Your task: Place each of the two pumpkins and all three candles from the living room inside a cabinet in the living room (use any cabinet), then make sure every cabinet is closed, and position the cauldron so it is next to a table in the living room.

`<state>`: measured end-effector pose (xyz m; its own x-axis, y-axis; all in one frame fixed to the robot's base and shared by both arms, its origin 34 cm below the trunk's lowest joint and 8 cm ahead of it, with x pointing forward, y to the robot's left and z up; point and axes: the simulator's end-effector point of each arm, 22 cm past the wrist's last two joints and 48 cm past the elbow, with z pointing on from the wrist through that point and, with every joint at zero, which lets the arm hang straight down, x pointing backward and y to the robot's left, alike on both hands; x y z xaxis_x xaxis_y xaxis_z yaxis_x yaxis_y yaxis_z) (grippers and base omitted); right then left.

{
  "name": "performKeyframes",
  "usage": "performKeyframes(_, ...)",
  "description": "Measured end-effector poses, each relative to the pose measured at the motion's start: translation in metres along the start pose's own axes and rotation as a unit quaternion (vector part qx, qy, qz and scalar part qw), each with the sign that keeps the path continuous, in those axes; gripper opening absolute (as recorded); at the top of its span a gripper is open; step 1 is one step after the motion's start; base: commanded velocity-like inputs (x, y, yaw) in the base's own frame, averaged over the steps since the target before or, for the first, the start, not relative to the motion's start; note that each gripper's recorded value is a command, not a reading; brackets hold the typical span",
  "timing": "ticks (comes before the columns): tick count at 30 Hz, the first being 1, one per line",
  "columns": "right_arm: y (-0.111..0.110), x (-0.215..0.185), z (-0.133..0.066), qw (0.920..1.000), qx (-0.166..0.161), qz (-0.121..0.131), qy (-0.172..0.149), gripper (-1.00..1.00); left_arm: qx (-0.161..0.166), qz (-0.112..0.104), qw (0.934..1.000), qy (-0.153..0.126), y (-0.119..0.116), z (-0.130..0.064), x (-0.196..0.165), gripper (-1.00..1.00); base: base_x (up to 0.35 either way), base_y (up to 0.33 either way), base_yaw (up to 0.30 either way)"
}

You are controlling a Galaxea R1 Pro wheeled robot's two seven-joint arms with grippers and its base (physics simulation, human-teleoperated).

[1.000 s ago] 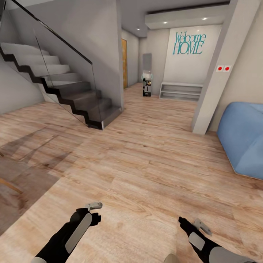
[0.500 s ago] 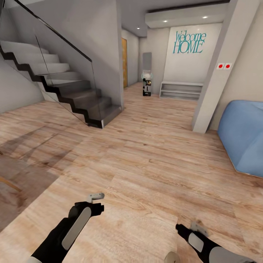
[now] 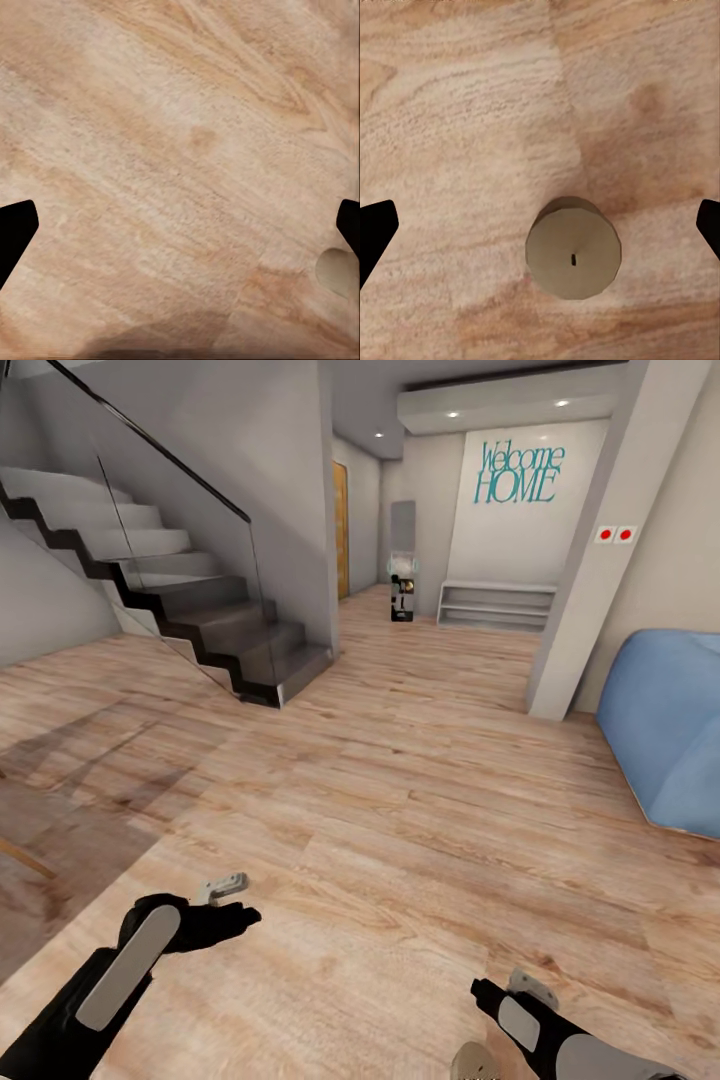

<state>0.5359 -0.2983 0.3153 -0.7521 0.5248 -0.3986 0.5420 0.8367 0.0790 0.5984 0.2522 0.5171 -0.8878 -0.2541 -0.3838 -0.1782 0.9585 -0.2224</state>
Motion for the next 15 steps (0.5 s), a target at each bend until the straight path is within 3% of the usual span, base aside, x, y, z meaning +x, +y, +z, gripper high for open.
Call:
performKeyframes(4,-0.001,0.001,0.007,1.0000,-0.001,0.001,-0.009,1.00,0.037,-0.016,0.9990,0.017,0.002,-0.006,0.007,1.00,0.000,0.000,0.000)
performKeyframes(15,-0.007,0.013,0.027,0.9999,0.000,0.003,-0.010,1.00,0.054,-0.018,0.9981,0.025,-0.003,0.012,0.027,1.00,0.000,0.000,0.000)
